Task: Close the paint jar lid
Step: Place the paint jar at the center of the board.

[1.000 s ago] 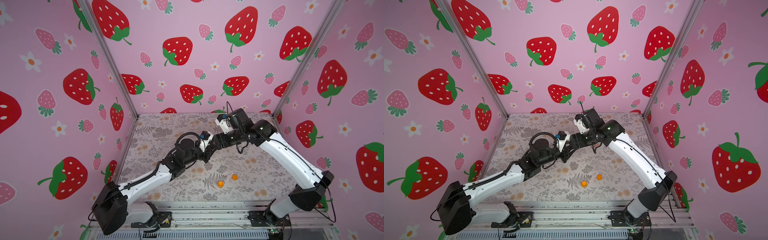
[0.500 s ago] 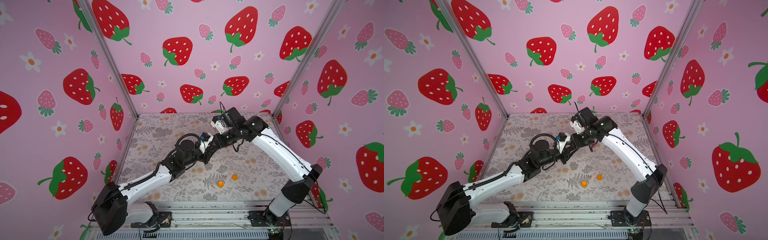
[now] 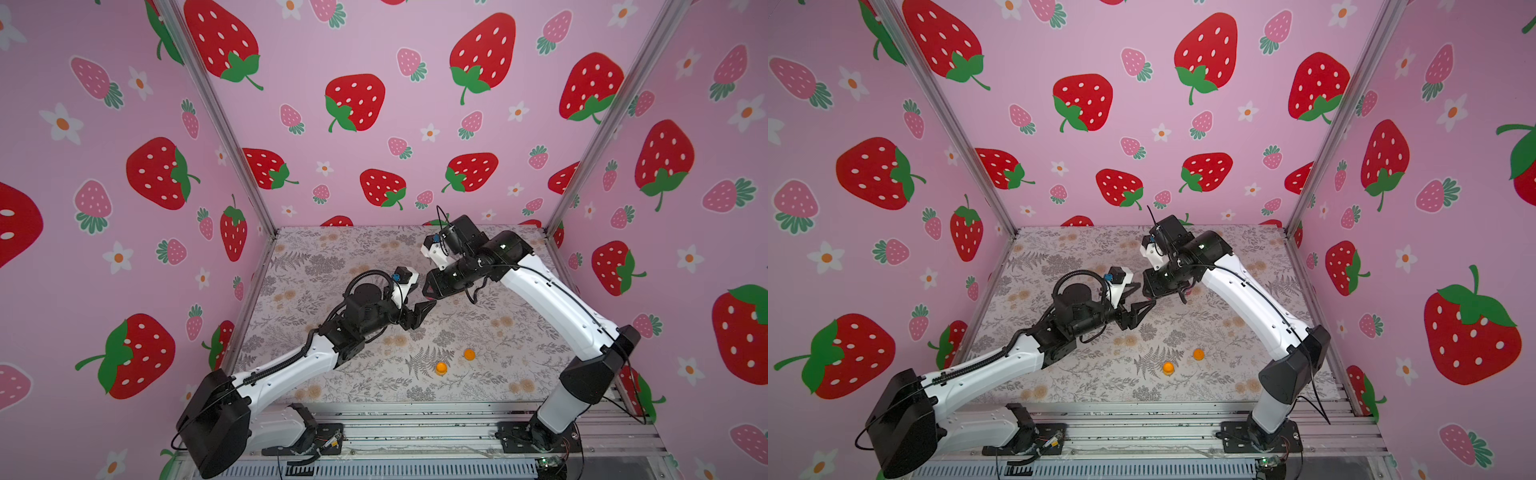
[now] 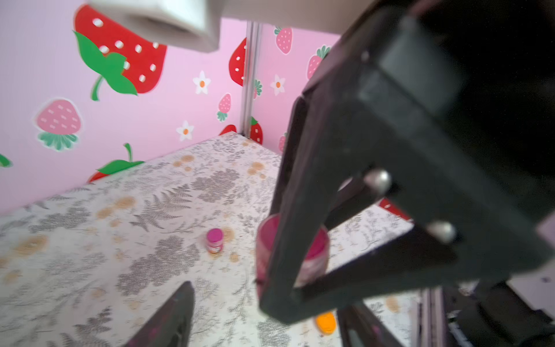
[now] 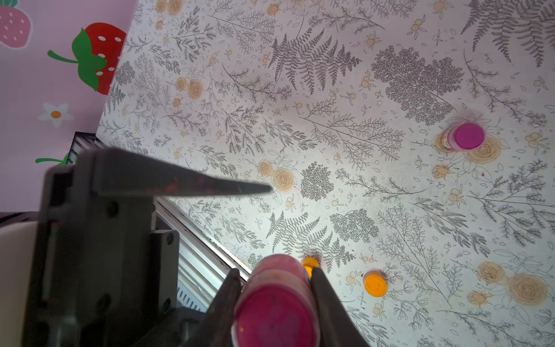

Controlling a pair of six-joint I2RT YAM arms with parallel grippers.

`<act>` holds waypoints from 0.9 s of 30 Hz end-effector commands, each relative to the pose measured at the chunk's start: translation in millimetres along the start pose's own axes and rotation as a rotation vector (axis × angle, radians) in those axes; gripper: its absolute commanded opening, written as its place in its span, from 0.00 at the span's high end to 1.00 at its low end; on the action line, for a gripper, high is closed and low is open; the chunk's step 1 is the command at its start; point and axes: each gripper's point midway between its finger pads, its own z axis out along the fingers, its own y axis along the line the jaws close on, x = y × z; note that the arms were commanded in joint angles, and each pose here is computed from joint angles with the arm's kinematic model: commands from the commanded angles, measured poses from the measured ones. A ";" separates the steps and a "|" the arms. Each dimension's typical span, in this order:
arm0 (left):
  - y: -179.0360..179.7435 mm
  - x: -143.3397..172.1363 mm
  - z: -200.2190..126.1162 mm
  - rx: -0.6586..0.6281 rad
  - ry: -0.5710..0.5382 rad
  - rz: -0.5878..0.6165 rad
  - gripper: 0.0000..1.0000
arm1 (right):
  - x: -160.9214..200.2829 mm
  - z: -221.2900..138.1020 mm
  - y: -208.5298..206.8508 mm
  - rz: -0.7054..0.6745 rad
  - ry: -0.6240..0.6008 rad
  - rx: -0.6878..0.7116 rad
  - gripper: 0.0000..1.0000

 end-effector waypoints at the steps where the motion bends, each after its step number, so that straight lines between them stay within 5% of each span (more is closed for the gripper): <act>1: 9.1 16.6 -11.0 -0.020 0.003 -0.103 0.11 | -1.0 8.8 -19.5 0.037 0.009 0.055 0.72; 3: 13.3 30.5 -19.1 -0.043 0.021 -0.139 0.00 | -4.4 17.0 -27.3 0.043 0.010 0.076 0.72; 12: 31.8 67.7 -58.6 -0.188 0.108 -0.269 0.01 | -18.3 89.8 -73.0 0.044 0.075 0.207 0.72; 27: 37.8 64.2 -74.4 -0.219 0.079 -0.389 0.01 | -28.0 197.2 -150.6 0.089 0.132 0.368 0.71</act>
